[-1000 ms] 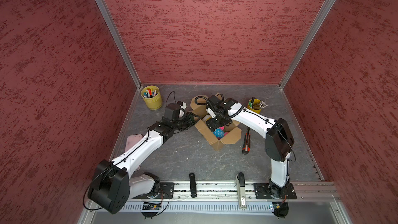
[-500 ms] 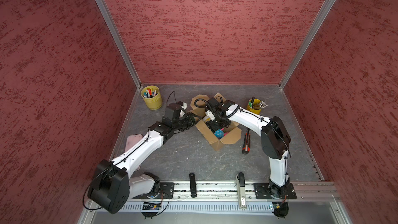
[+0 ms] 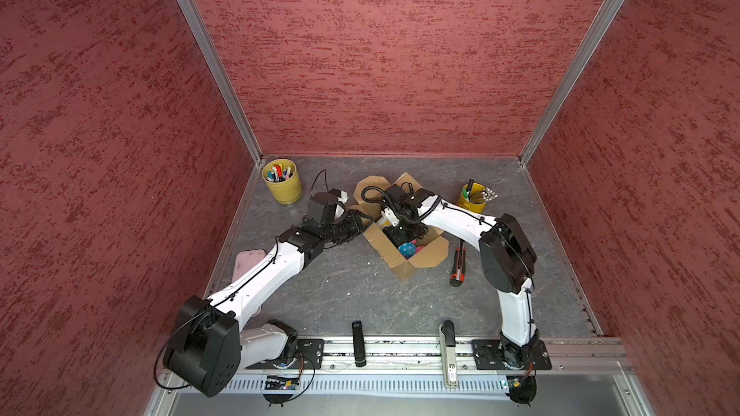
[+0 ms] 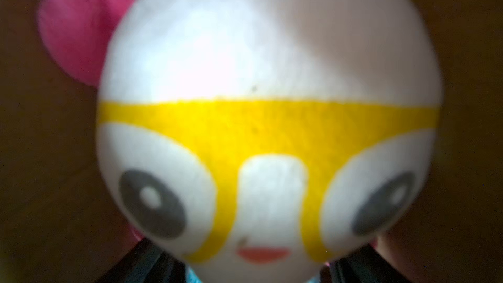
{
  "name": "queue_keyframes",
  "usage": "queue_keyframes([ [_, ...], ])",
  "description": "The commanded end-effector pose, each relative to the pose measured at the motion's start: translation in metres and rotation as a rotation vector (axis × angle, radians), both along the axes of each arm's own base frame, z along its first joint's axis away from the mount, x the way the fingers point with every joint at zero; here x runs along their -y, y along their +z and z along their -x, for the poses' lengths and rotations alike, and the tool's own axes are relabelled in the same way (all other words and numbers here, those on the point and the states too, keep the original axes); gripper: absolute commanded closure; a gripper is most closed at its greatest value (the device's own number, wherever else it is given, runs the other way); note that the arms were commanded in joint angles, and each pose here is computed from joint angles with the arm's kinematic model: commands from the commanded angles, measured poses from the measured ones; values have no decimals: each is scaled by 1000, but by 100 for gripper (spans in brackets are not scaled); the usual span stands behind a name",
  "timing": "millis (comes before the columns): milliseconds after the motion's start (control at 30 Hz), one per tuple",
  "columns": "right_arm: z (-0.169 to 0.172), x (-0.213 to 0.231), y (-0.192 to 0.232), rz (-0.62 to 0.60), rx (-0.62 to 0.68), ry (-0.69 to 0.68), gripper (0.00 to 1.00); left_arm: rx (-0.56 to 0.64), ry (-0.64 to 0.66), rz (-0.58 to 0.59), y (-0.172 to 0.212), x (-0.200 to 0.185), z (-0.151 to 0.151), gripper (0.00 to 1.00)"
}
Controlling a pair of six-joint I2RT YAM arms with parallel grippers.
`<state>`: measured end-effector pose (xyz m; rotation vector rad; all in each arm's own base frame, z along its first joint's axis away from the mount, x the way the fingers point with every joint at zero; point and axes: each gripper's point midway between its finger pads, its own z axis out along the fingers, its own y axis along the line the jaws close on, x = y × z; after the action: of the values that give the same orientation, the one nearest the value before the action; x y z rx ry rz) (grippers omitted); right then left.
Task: Unpack the express box
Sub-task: 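Lower the right gripper into the box and close it on the doll's head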
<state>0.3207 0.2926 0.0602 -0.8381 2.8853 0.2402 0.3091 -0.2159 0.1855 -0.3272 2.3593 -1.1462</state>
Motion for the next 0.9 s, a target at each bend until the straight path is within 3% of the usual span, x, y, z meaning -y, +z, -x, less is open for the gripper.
queue_keyframes([
  [0,4,3,-21,18,-48,-1,16,24,-6,-4,7,2,-1,57],
  [867,11,-1,-63,-1,-118,-57,24,36,22,0,11,-1,11,57],
])
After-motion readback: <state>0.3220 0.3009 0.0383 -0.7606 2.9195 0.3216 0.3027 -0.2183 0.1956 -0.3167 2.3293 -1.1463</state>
